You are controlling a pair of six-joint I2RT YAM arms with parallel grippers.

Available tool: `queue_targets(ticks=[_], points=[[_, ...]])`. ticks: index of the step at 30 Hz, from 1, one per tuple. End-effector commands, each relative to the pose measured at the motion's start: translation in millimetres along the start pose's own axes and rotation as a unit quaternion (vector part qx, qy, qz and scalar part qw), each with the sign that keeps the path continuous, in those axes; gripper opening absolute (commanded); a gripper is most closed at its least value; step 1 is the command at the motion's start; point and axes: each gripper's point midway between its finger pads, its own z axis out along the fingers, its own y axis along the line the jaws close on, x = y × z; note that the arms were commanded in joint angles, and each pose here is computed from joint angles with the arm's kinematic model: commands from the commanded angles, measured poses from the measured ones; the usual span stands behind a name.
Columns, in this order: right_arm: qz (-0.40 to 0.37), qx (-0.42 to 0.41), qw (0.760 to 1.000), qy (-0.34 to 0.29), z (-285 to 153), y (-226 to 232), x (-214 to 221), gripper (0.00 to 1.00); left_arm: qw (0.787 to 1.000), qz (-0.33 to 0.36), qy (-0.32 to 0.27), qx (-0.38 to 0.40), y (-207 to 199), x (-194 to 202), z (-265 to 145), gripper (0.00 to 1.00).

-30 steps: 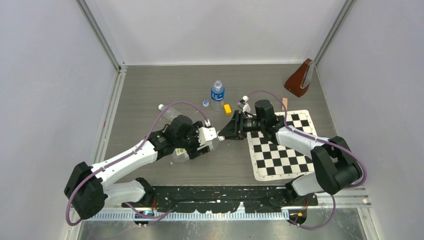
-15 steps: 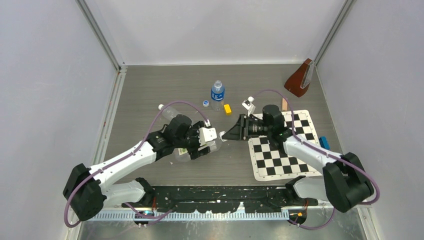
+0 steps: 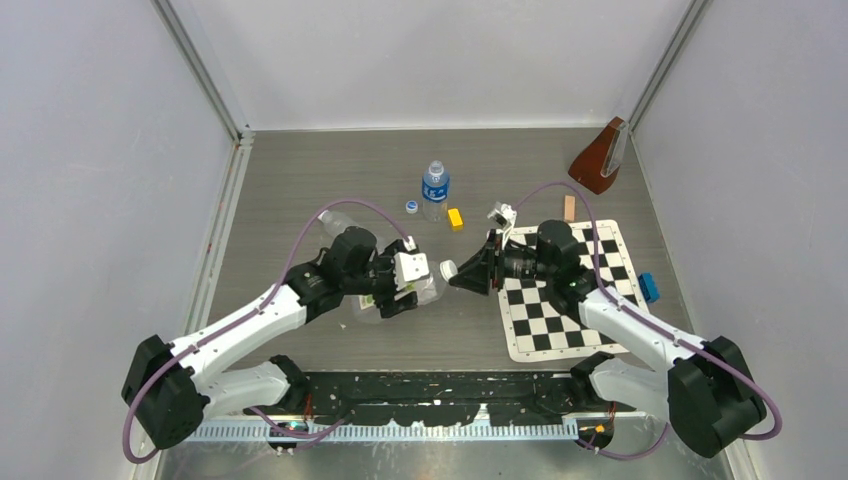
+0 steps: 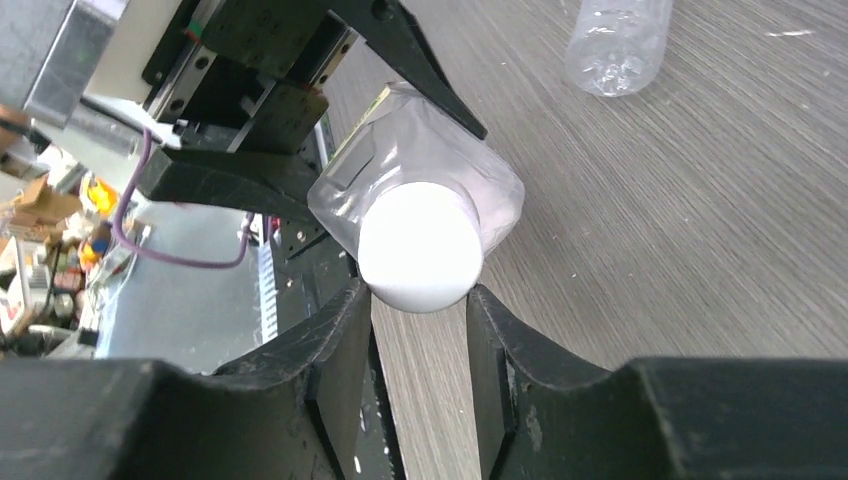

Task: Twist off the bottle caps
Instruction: Unscrew the bottle cap from the plastic bottle.

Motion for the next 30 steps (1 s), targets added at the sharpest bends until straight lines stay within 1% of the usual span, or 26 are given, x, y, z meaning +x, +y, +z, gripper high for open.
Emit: queue_targets(ticks=[1,2,4,5,7,11,15,20,25,30], points=[[0.030,0.101,0.990,-0.092,-1,-19,-59,0.41,1.000,0.018,-0.024,0.000,-2,-18,-5,0.00],[0.059,0.113,0.988,-0.087,-1,-22,-59,0.48,1.000,0.019,-0.017,-0.013,2,-15,-6,0.00],[0.122,0.130,0.981,-0.078,1,-24,-57,0.52,0.999,0.021,-0.010,-0.028,8,-13,-7,0.00],[0.164,0.132,0.975,-0.075,2,-25,-55,0.53,0.999,0.022,-0.008,-0.031,9,-12,-7,0.00],[0.219,0.122,0.966,-0.057,7,-21,-50,0.55,0.999,0.023,-0.008,-0.034,10,-12,-7,0.00],[0.285,0.101,0.953,-0.033,15,-16,-42,0.56,0.999,0.024,-0.004,-0.040,11,-11,-7,0.00],[0.299,0.090,0.950,0.001,18,-15,-28,0.58,0.999,0.025,-0.001,-0.042,11,-10,-7,0.00],[0.295,0.080,0.952,0.028,17,-10,-22,0.59,0.998,0.025,0.003,-0.050,13,-8,-8,0.00],[0.294,0.069,0.952,0.047,15,-5,-16,0.55,0.999,0.024,0.003,-0.048,13,-7,-7,0.00],[0.290,0.056,0.953,0.062,13,2,-15,0.59,0.999,0.021,0.007,-0.047,13,-5,-6,0.00]])
